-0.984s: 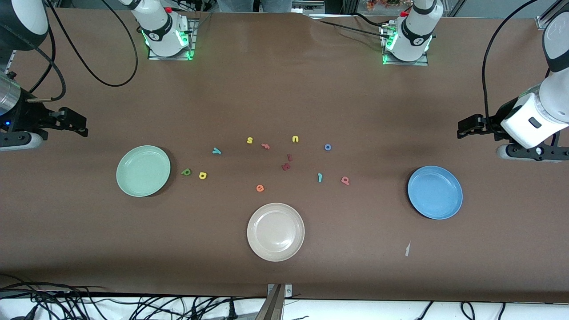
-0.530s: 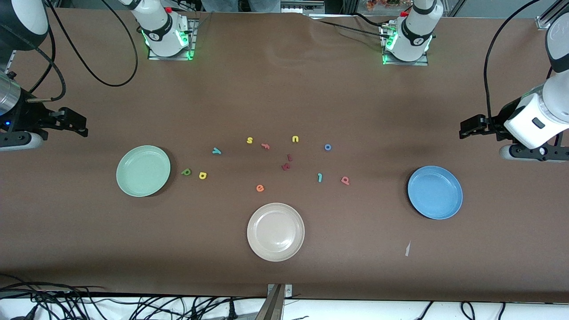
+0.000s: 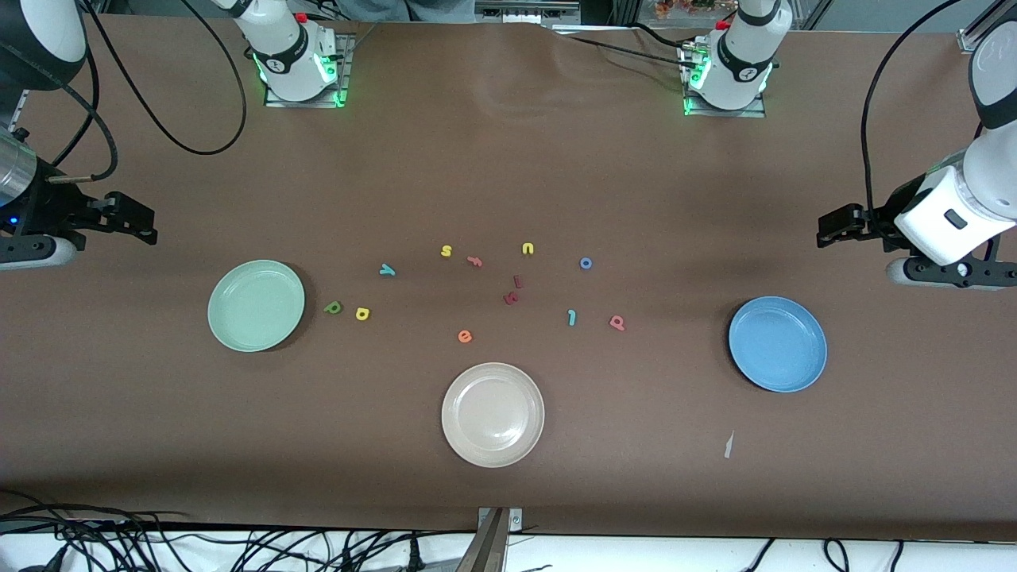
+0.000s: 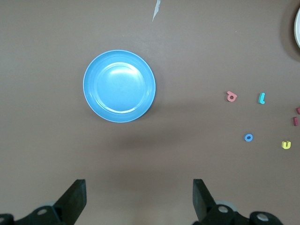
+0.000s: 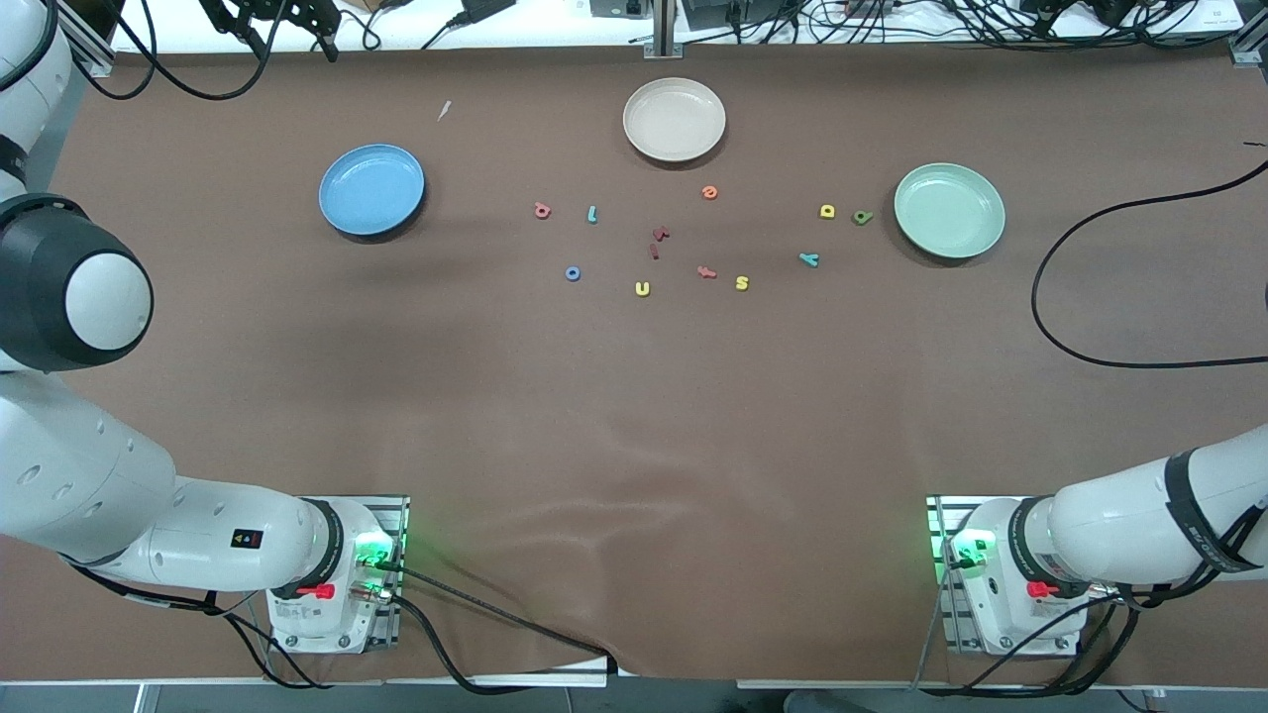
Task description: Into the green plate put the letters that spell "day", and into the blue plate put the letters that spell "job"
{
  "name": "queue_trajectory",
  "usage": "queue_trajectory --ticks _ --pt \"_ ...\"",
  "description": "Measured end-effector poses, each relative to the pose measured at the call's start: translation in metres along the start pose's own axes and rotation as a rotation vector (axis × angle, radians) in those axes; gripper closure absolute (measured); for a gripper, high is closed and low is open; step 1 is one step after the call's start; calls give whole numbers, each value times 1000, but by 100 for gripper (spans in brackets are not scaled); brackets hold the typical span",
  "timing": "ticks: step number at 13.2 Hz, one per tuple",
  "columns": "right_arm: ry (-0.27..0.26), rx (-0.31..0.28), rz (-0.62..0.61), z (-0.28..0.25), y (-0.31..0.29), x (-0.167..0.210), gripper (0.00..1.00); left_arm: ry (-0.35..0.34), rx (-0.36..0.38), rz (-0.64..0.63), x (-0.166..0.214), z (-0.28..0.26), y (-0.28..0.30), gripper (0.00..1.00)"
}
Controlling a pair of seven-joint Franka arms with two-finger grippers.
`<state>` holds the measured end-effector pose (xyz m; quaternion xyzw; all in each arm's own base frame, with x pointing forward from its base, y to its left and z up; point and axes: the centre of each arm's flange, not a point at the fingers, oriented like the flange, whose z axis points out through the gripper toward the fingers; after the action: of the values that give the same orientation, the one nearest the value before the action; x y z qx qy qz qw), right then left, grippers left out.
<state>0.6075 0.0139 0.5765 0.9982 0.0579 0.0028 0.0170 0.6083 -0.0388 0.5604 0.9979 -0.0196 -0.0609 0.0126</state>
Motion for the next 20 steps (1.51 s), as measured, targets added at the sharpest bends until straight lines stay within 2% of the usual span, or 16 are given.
queue_trajectory --ticks 16,20 --pt "-2 0 0 1 0 0 0 0 0 1 0 0 1 0" --pt "12 -1 3 0 1 2 0 0 0 1 0 0 1 0"
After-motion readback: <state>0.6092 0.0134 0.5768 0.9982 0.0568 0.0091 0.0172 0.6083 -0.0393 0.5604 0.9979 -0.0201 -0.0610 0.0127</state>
